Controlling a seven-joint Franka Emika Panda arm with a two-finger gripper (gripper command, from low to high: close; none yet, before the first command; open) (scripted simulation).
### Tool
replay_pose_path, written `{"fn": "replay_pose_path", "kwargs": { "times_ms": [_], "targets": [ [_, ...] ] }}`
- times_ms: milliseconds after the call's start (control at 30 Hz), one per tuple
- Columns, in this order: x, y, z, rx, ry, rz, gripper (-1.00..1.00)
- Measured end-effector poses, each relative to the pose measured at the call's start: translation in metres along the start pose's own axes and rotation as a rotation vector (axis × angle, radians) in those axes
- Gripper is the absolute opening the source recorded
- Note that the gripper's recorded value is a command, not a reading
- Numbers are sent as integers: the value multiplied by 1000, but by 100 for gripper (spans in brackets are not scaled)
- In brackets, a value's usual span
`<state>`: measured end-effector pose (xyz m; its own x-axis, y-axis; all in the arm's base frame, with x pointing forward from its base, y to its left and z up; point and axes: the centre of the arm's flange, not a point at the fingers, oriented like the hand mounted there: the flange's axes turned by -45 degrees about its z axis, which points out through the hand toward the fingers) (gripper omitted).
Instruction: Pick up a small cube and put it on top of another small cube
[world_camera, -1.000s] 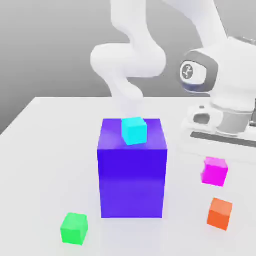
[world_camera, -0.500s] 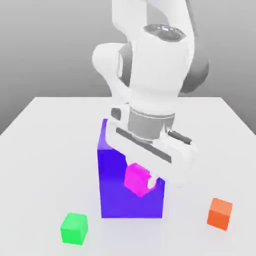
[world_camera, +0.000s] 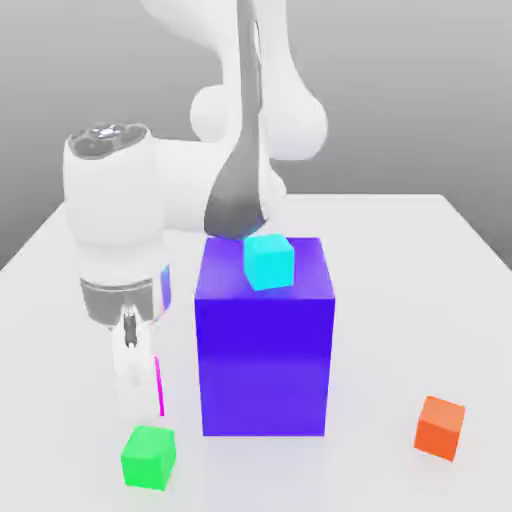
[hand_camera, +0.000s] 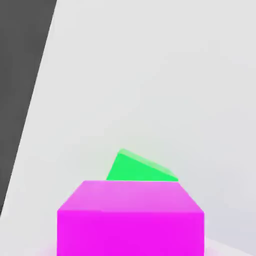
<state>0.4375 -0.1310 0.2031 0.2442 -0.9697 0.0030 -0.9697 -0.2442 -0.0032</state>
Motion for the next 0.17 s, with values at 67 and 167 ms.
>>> {"fn": "replay_pose_path", "kwargs": {
  "times_ms": [67, 167],
  "targets": [
    [0, 1, 21, -1, -2, 3, 100],
    [0, 1, 20, -1, -2, 3, 100]
  ]
}}
